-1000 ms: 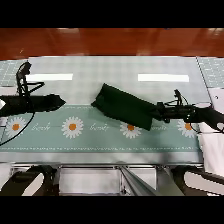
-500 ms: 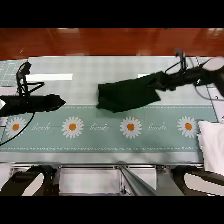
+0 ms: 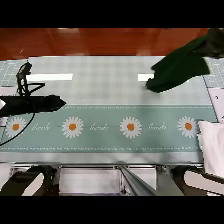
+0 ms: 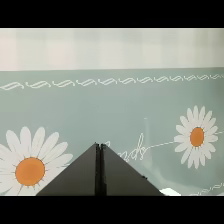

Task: Fold the shirts.

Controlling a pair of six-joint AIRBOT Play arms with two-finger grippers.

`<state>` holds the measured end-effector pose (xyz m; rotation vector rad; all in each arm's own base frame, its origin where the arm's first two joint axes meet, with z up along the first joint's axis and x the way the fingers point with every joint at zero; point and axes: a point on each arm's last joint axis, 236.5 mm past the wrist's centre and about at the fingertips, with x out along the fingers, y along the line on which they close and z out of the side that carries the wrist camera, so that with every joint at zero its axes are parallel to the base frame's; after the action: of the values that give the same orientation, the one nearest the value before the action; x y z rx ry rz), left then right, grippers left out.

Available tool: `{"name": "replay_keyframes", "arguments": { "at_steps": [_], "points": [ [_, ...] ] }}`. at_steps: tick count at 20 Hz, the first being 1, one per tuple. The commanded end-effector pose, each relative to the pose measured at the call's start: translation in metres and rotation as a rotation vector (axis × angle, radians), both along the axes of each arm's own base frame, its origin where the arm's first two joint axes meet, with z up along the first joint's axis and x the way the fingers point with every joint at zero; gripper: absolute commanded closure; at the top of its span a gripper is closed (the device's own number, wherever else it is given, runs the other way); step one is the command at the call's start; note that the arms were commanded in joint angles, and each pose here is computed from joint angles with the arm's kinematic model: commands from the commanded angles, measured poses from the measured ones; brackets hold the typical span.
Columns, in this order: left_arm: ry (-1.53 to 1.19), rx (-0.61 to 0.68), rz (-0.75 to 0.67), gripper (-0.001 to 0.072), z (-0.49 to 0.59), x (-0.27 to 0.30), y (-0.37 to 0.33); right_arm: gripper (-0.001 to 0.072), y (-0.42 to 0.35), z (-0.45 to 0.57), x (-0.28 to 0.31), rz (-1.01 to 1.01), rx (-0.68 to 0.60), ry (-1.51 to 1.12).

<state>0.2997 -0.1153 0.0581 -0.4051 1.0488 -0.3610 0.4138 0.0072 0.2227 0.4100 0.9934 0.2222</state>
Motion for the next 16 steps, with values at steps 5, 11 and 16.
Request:
{"name": "replay_keyframes", "arguments": {
  "at_steps": [5, 11, 16],
  "points": [
    [0.007, -0.001, -0.005, 0.0685, 0.000, -0.002, -0.001, 0.0694, -0.125, 0.037, -0.075, -0.348, 0.006, 0.030],
    [-0.053, 0.000, 0.032, 0.0685, 0.006, 0.013, 0.004, 0.0694, -0.198, 0.038, -0.157, -0.620, -0.015, 0.092],
    [-0.202, 0.002, 0.126, 0.0685, 0.026, 0.047, 0.017, 0.0694, -0.215, -0.016, -0.243, -0.871, 0.001, 0.267]
  ]
}}
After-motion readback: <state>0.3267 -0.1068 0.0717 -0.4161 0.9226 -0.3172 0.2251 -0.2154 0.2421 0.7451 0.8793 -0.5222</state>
